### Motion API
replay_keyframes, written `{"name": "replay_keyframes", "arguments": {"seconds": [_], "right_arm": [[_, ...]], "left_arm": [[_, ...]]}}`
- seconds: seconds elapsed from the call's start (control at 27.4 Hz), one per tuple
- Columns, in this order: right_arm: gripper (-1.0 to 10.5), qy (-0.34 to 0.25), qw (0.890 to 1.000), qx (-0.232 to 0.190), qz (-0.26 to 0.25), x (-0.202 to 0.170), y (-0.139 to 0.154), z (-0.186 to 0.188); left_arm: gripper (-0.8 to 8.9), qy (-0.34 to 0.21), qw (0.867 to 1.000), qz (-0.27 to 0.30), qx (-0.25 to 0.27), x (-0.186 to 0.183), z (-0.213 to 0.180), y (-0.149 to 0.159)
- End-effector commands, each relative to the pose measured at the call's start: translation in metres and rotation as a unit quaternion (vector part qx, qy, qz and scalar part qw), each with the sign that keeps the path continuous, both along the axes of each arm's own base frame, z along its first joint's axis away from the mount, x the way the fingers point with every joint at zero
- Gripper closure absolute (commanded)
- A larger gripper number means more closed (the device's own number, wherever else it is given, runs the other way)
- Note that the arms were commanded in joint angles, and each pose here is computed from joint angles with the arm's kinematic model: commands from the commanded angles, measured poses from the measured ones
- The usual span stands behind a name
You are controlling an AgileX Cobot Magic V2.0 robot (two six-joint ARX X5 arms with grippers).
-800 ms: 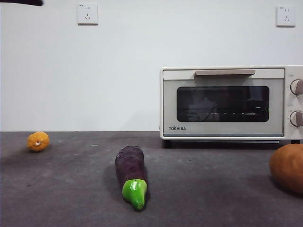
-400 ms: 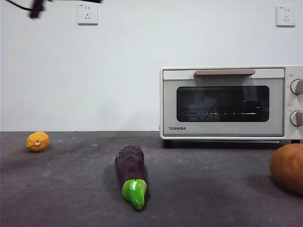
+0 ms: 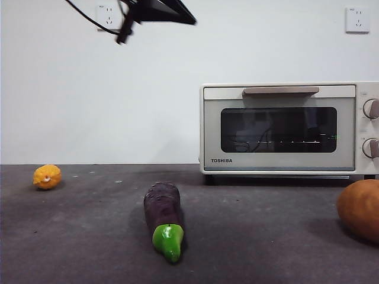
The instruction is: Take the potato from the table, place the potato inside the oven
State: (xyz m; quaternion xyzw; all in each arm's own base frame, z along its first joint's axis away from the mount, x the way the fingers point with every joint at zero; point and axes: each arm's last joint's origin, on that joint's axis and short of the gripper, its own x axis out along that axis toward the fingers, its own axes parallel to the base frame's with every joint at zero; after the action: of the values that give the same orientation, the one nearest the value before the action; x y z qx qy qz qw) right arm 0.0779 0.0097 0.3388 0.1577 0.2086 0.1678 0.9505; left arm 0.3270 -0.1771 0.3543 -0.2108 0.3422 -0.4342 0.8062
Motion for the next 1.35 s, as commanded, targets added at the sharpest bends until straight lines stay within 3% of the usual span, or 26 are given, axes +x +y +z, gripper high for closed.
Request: {"name": "replay_keyframes", "arguments": {"seconds": [0.04,0.55,0.77,0.99,1.35], "right_arm": [[9.5,-0.002,1.000,-0.021,0.012,0.005,0.000,0.007],[9.5,0.005,0.999,-0.029,0.033,0.025,0.000,0.035],[9.5,0.042,0.998,-0.026,0.034,0.031,0.000,0.036],[9.5,0.059,0.997,-0.025,0.035,0.037,0.000,0.041],[9.5,0.084,0.995,-0.027,0.038,0.060,0.000,0.042]], "left_arm": [[8.19,0.007,1.000,-0.016,0.011,0.016,-0.008,-0.017],[8.19,0.005,0.999,-0.051,0.013,0.064,-0.009,-0.084],[8.19,-0.014,0.999,-0.023,0.027,0.076,-0.013,-0.095],[8.19,-0.074,0.994,-0.005,0.083,0.081,-0.023,-0.098],[8.19,-0.197,0.966,-0.009,0.165,0.067,-0.027,-0.129]]}}
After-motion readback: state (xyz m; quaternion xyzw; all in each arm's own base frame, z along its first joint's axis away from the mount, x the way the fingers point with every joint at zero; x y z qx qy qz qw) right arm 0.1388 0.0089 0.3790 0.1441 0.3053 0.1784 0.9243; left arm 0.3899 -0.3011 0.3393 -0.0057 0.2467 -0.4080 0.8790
